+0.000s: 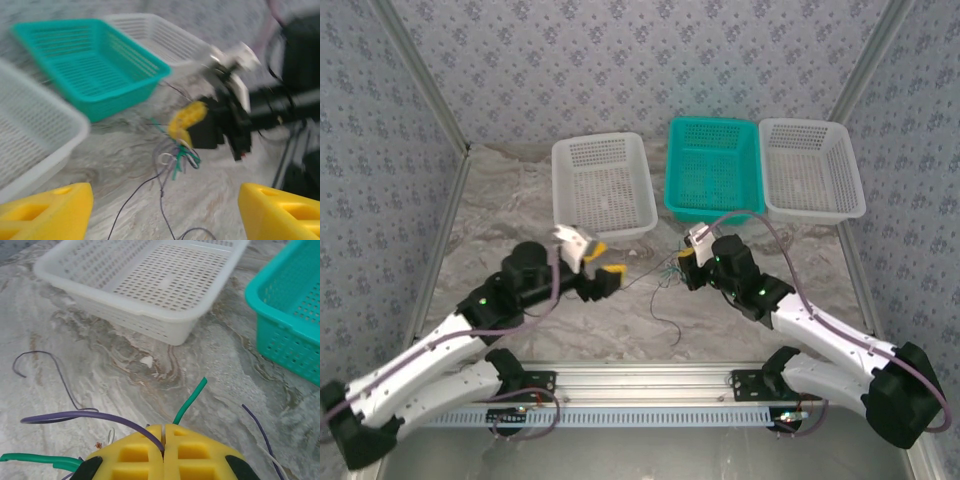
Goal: Untangle the cables
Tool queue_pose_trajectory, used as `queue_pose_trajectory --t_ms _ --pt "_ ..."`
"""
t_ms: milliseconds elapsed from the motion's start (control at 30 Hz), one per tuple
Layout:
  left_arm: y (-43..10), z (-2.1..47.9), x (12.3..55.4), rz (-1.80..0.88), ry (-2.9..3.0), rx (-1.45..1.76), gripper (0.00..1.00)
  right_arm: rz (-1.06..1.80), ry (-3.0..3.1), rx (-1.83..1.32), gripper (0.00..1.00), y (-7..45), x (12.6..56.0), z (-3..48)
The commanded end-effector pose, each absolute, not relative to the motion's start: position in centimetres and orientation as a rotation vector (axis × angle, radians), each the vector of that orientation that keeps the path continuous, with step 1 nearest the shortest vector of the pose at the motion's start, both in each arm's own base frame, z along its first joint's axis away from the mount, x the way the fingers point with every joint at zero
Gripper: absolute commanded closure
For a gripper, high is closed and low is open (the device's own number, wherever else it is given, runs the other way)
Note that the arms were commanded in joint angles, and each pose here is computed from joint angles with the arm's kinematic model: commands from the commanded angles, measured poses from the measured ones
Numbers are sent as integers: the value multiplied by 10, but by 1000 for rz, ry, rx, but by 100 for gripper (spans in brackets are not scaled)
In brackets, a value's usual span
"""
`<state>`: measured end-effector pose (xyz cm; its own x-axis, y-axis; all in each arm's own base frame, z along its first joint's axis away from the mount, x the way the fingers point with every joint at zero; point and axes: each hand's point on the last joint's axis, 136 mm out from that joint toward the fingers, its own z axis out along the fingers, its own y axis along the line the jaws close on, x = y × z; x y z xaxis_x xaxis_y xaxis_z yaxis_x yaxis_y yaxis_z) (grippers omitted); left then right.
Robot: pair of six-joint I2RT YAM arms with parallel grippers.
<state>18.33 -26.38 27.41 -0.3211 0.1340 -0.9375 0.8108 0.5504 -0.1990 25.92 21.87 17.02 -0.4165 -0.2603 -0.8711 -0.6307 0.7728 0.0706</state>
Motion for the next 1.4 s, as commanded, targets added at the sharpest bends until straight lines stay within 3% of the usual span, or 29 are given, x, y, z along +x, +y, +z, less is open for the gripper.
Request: queue_pose_trajectory --t_ms 0,267,467,867,933,1100,1200,1267,1367 --pt "-296 267 183 -621 1621 1075 24 557 1954 -782 100 231 249 190" --pt "-342 262 215 -601 1588 1062 29 590 1908 -915 100 238 235 205" --pt "-349 272 221 -744 1591 983 30 595 1904 -920 100 240 233 206" --pt "-357 242 231 -848 1772 944 37 595 1874 -905 100 245 239 215" --pt "-355 239 236 -871 1803 914 44 588 1877 -901 100 244 240 214" --pt "-349 237 243 -933 1817 848 82 593 1876 -896 100 245 240 214" --pt "-352 238 237 -998 1805 877 95 572 1882 -869 100 242 243 213" --pt "-354 239 233 -1027 1798 899 94 566 1883 -859 100 241 244 212" --pt "-357 238 225 -1071 1792 938 68 568 1879 -857 100 241 244 212"
